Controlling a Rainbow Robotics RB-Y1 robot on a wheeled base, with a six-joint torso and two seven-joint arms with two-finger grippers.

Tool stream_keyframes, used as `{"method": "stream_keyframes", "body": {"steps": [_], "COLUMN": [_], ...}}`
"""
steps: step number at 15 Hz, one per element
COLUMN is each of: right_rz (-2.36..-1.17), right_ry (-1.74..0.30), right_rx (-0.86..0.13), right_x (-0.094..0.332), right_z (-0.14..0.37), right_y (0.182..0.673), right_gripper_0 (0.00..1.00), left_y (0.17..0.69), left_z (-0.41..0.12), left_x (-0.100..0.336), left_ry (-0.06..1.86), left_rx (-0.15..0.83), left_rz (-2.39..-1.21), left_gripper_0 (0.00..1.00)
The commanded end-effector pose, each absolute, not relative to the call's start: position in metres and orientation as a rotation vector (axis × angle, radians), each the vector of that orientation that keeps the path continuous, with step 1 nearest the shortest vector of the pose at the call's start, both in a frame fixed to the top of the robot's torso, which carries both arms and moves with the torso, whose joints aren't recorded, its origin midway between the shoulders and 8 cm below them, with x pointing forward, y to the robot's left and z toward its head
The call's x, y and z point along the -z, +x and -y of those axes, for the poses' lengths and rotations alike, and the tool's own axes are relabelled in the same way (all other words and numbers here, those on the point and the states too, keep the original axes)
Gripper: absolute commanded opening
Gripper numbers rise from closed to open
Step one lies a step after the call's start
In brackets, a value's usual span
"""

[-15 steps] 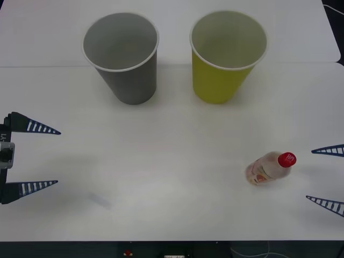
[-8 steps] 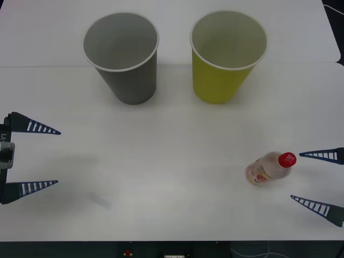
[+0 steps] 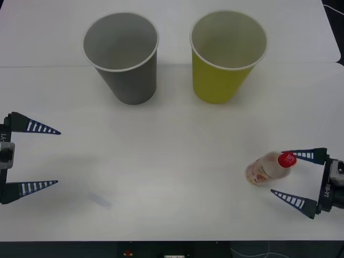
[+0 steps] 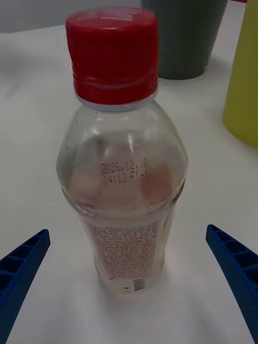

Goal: Put the can into the green bin and the plastic bottle into the gray bin

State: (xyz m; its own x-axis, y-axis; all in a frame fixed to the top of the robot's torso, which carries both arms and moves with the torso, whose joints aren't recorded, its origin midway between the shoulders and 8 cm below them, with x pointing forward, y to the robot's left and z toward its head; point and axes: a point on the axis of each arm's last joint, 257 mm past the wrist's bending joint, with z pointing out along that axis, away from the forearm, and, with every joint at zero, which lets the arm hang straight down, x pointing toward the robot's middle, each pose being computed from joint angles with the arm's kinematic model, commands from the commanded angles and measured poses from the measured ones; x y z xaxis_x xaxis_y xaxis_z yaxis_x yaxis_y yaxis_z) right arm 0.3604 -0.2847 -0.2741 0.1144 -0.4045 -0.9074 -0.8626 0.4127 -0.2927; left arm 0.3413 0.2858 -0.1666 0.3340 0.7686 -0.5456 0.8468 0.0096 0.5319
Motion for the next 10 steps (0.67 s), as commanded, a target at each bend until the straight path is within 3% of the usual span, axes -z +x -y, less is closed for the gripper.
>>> {"method": "stream_keyframes", "body": {"steps": [1,9,10], "right_rz": [-1.474,-1.432,-1.430], "right_ry": [-1.155,-1.138,-1.140], "right_rx": [-0.554,-0.587,-0.585], "right_x": [0.281,0.285,0.285], "right_z": [0.268,0.247,0.247], "right_y": [0.367,0.380,0.380], "right_gripper_0": [1.00,1.00,0.82], "left_y": [0.341,0.341,0.341], "left_z": [-0.286,-0.286,-0.286], "left_x": [0.167,0.167,0.167], "left_ry": [1.762,1.762,1.762], "left_rx": [0.118,0.118,0.118], "left_rz": [-1.444,-1.444,-1.444], "left_gripper_0": [1.00,1.00,1.00]}}
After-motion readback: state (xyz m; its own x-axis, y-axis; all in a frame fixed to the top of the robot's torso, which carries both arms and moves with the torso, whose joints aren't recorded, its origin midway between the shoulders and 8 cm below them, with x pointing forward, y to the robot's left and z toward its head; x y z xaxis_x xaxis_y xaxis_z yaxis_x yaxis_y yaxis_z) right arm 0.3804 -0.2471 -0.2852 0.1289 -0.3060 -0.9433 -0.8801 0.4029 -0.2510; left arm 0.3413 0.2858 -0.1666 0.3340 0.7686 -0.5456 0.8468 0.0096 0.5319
